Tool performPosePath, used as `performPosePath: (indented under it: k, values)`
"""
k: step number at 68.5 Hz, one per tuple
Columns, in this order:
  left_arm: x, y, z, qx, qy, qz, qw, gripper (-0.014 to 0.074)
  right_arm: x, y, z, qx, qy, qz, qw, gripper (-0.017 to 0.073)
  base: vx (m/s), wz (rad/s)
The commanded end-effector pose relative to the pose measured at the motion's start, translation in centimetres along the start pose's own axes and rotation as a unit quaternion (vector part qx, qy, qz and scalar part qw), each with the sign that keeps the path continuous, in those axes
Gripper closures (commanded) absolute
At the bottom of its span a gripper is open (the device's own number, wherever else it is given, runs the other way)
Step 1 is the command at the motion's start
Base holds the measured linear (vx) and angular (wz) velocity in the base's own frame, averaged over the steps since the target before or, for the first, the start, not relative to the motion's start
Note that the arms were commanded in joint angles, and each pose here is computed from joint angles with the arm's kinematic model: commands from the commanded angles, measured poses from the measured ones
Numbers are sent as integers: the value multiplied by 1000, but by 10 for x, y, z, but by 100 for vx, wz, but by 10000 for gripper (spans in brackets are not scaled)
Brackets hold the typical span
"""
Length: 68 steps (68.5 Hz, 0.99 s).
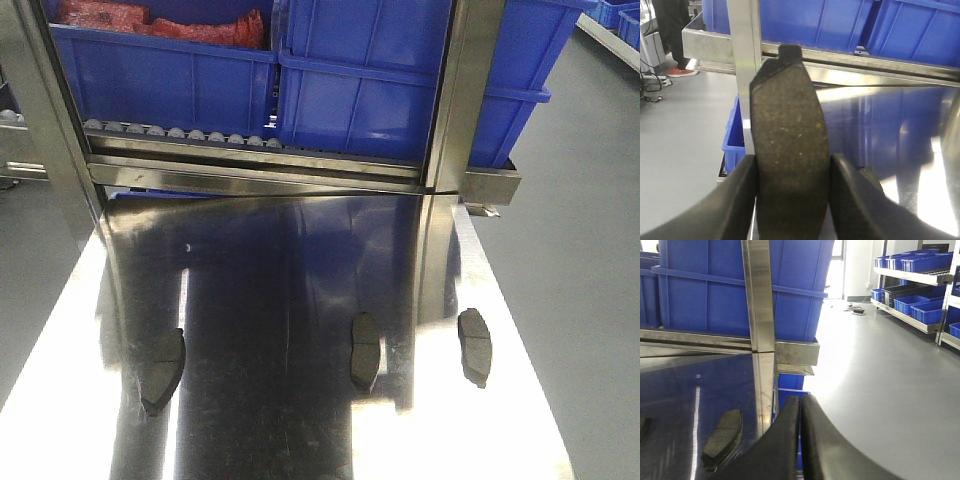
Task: Move and align brake pads A on conveyor
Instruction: 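Lift the grasped brake pad upright with the left gripper, then lower the right gripper onto the farthest brake pad and close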
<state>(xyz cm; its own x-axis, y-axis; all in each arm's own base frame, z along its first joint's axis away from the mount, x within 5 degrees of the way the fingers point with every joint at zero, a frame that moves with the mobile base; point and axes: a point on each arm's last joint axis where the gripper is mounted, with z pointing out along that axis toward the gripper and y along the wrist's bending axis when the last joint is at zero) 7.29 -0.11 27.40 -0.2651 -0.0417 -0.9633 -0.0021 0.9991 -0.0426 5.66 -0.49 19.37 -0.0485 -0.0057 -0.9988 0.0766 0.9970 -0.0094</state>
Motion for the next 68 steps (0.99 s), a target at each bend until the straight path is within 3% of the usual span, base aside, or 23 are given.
performPosePath:
  k: [1, 48, 68]
  values:
    - [-18, -1, -3, 2, -63, -5, 998, 600, -3, 0, 0, 0, -36, -8, 999, 571, 0, 0]
    - [-18, -1, -3, 2, -63, -5, 998, 600, -3, 0, 0, 0, -36, -8, 999, 571, 0, 0]
    - [-18, -1, -3, 2, -63, -5, 998, 600, -31, 2, -5, -9, -131, -8, 991, 571, 0, 0]
